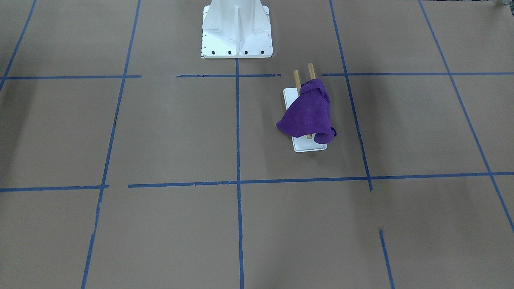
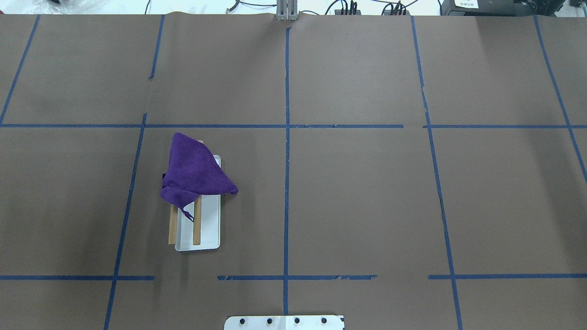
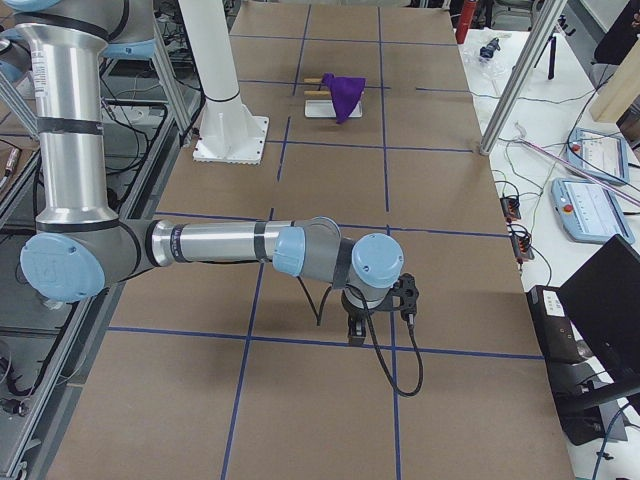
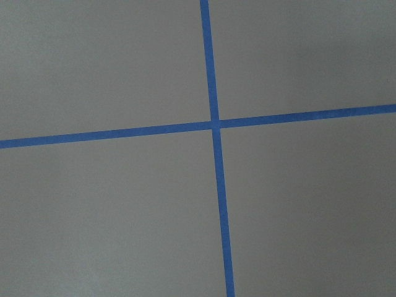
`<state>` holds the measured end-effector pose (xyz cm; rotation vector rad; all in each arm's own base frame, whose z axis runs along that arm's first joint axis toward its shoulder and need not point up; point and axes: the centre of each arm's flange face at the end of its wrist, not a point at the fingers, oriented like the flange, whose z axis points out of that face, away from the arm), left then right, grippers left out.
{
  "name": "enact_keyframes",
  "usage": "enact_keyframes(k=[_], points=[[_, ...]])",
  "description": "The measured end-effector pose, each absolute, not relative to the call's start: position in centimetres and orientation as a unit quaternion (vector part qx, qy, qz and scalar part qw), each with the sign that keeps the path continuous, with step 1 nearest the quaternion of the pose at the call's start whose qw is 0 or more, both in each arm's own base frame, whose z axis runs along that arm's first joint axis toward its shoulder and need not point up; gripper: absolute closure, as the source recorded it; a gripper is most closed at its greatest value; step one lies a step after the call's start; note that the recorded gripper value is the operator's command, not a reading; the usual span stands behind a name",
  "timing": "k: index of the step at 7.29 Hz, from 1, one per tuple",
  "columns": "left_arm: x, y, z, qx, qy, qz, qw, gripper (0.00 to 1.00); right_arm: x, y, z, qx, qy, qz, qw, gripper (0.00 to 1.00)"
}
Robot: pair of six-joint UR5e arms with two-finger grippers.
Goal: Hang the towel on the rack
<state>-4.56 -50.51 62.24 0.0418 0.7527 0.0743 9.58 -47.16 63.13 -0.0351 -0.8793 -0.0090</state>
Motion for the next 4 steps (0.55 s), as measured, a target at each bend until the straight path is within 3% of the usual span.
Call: enact_keyframes(k=[4], points=[[-4.6, -50.5, 62.0, 0.023, 0.368, 0.036, 0.929, 0.00, 10.8, -44.8, 64.1, 0.016, -0.385, 0.007, 0.923, 0.00]])
